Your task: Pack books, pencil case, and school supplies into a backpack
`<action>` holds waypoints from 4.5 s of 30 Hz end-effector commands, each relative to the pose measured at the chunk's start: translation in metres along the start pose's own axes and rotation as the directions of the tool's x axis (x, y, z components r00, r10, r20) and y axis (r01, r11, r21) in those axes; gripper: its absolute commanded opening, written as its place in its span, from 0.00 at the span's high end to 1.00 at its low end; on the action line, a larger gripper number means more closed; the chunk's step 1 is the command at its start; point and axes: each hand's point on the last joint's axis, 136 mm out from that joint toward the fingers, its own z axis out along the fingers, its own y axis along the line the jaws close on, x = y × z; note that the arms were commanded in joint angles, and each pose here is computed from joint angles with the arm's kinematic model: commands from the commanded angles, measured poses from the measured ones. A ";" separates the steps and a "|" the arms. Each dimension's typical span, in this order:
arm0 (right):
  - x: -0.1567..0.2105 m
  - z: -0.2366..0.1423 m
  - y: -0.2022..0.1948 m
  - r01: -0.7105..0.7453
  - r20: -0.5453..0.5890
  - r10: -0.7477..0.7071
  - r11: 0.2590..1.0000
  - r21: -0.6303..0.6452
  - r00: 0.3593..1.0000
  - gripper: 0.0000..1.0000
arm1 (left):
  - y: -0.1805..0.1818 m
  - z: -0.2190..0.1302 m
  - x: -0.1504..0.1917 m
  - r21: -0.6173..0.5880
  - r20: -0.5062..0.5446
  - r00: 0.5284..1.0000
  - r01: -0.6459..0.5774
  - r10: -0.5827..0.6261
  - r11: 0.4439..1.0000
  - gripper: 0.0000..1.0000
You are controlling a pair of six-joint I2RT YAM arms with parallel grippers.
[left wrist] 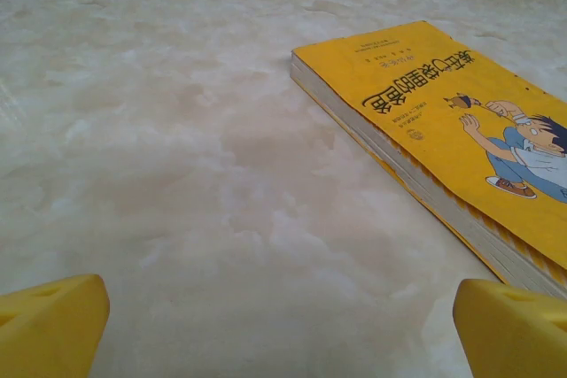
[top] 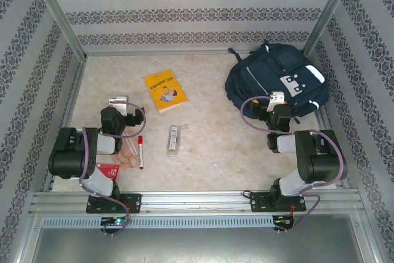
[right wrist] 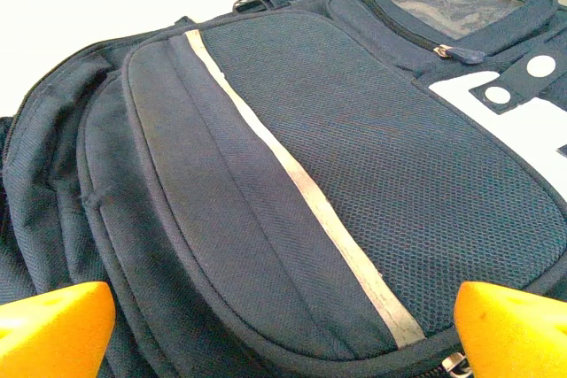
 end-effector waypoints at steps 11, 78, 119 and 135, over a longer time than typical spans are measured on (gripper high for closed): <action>-0.013 0.001 0.004 0.016 0.036 -0.016 1.000 -0.001 0.999 0.02 | 0.000 0.002 -0.015 -0.001 0.050 0.999 -0.004 0.004 1.000 0.01; -0.016 0.126 0.180 -0.098 -0.702 -0.045 0.982 -0.162 0.711 0.73 | -0.144 -0.146 -0.009 -0.013 -0.807 0.507 0.496 -0.302 0.868 0.01; 0.065 -0.090 -0.038 -0.385 -0.634 0.574 0.818 0.426 0.518 0.31 | -0.400 -0.060 0.068 0.246 -0.879 0.476 0.402 0.028 0.882 0.01; 0.020 -0.037 0.037 -0.330 -0.691 0.313 0.937 0.114 0.651 0.37 | -0.312 -0.144 0.060 0.446 -0.798 0.487 0.079 0.356 0.892 0.01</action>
